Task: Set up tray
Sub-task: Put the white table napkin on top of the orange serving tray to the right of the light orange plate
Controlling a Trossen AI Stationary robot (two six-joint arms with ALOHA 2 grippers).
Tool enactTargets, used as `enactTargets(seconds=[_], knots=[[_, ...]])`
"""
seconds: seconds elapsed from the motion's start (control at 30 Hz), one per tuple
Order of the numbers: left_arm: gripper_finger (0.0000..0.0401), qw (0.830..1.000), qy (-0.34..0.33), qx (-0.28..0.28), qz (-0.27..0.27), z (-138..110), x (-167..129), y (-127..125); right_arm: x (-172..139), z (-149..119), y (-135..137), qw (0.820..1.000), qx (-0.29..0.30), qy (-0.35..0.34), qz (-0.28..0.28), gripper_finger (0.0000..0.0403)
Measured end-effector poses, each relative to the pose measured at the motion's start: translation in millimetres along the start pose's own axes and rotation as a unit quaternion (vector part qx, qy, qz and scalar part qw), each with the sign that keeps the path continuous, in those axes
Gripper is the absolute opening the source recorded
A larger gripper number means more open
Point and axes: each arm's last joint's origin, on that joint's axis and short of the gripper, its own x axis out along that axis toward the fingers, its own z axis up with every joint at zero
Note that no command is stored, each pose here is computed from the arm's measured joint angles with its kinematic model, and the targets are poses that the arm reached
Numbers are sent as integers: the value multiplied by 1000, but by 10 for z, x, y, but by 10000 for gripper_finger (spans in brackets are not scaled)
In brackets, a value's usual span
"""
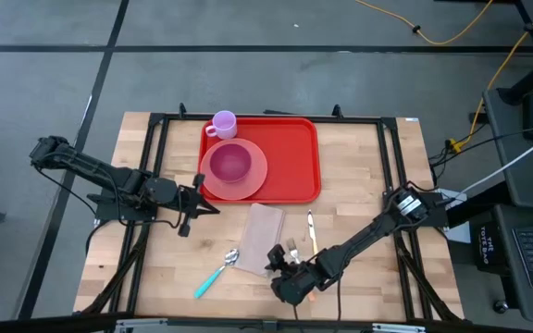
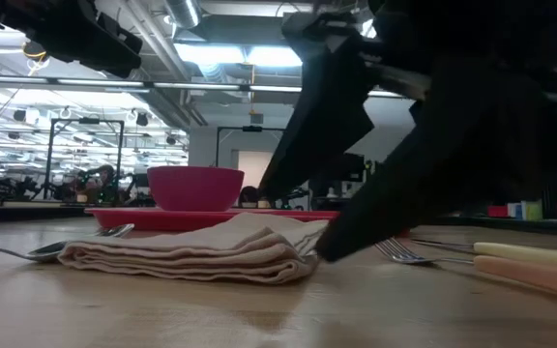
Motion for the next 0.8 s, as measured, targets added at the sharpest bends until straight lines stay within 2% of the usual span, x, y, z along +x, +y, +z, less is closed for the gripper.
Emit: enactTargets(seconds=[0.13, 0.27, 0.53, 0.8], knots=[[7, 1000, 2, 0, 14, -3, 0, 8, 61, -20, 18, 1000, -3, 1, -1, 229], [7, 1000, 7, 1, 26, -11, 0, 15, 144, -62, 54, 999, -39, 9, -3, 229], [2, 1000, 8, 1, 26, -15, 0, 15, 238, -101, 14, 999, -35, 18, -20, 229], [3, 1000, 8, 1, 26, -15, 0, 15, 256, -127, -10, 996, -82, 29, -29, 229]])
